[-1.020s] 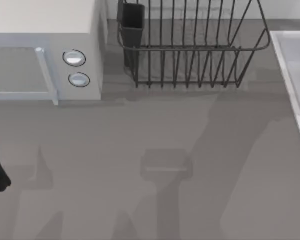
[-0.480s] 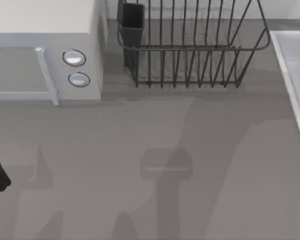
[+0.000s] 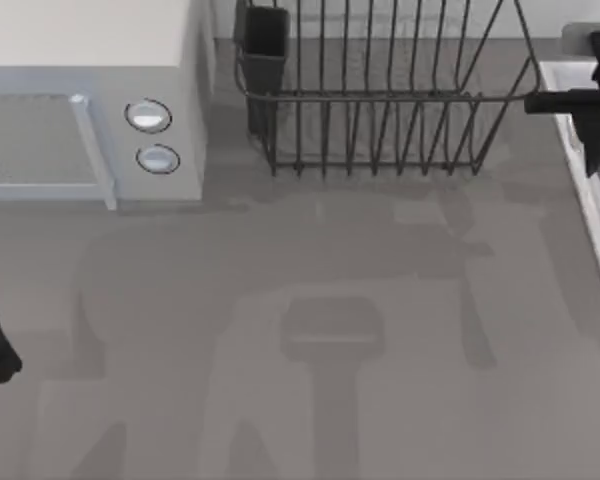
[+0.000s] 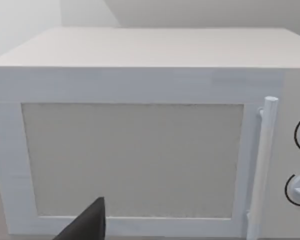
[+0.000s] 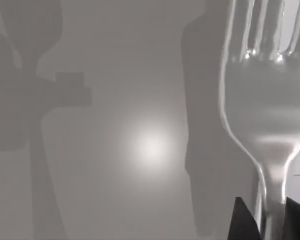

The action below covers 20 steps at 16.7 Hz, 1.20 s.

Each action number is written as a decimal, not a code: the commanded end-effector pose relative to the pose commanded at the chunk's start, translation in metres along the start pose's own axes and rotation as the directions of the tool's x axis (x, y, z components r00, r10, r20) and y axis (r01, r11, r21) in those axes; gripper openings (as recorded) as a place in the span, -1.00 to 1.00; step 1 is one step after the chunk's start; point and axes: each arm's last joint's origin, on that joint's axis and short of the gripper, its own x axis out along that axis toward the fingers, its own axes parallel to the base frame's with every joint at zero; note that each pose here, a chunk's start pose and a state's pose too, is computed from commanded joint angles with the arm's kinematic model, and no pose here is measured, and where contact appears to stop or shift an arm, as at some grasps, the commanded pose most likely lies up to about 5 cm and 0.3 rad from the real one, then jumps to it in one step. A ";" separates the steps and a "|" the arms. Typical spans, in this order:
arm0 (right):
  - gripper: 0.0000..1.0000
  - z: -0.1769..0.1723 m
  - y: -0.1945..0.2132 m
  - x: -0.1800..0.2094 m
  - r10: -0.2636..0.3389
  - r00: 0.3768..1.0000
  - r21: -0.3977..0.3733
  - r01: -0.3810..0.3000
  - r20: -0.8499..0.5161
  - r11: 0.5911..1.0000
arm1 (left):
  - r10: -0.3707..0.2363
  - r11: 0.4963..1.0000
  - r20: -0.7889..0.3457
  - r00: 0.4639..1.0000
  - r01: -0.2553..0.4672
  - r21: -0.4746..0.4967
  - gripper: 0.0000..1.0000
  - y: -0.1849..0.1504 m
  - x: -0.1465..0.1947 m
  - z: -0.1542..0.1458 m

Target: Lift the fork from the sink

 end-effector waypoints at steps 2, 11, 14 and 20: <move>-1.00 -0.030 0.048 -0.015 -0.002 1.000 -0.003 0.002 -0.008 1.000 | 0.000 1.000 0.000 1.000 0.000 0.000 1.00 0.000 0.000 0.000; -1.00 -0.079 0.093 -0.037 -0.010 1.000 0.010 0.010 -0.011 1.000 | 0.000 1.000 0.000 1.000 0.000 0.000 1.00 0.000 0.000 0.000; -1.00 -0.078 0.094 -0.025 -0.012 1.000 0.009 0.012 -0.017 1.000 | 0.000 1.000 0.000 1.000 0.000 0.000 1.00 0.000 0.000 0.000; -1.00 -0.078 0.096 0.048 -0.002 1.000 0.002 0.002 -0.004 1.000 | 0.000 1.000 0.000 1.000 0.000 0.000 1.00 0.000 0.000 0.000</move>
